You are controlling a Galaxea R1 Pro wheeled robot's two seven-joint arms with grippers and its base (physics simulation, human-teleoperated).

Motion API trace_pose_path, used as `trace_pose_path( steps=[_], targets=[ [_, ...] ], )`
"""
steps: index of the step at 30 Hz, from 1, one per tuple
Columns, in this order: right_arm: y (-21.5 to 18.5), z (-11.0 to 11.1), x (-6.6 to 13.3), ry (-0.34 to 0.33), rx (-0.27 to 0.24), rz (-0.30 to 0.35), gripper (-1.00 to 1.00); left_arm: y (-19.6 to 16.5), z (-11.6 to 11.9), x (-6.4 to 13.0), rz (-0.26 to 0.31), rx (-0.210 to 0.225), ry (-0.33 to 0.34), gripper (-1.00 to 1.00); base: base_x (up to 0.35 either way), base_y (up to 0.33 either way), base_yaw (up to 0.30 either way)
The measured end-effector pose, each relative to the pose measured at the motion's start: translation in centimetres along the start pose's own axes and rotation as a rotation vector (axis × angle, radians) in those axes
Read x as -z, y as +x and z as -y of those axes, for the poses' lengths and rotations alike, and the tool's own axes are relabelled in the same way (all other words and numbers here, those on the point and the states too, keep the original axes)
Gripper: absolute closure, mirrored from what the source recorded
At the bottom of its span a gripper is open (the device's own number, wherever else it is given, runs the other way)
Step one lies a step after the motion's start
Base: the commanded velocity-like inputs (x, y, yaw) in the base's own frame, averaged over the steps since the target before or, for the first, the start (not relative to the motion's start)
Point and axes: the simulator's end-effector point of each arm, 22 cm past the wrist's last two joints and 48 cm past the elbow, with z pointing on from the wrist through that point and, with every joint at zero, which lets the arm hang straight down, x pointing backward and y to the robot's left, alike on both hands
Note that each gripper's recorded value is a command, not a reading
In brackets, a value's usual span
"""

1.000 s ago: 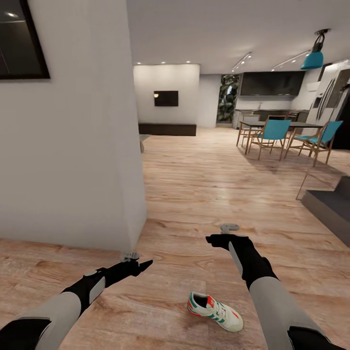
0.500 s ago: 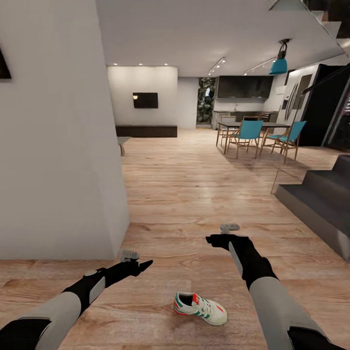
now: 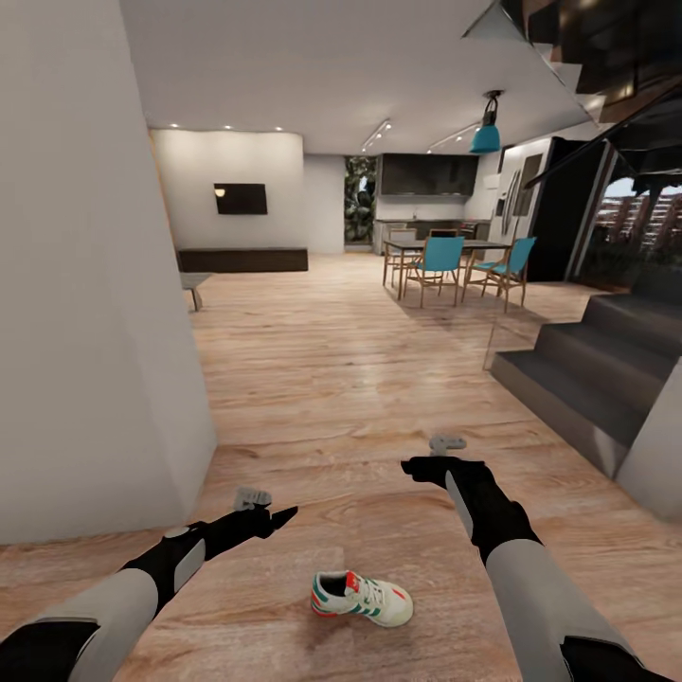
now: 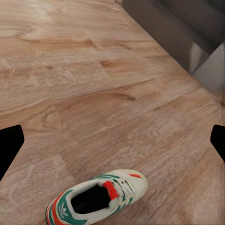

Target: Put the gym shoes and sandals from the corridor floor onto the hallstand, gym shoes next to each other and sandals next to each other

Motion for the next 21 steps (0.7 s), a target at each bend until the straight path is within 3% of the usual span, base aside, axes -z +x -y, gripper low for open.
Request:
trace_pose_path(
  steps=[21],
  targets=[
    [-0.64,-0.1,0.51,-0.002,0.0,0.012,-1.0,-0.68,0.28,0.21,0.01,-0.008,0.002,-1.0,0.0,0.0,-0.273]
  ],
)
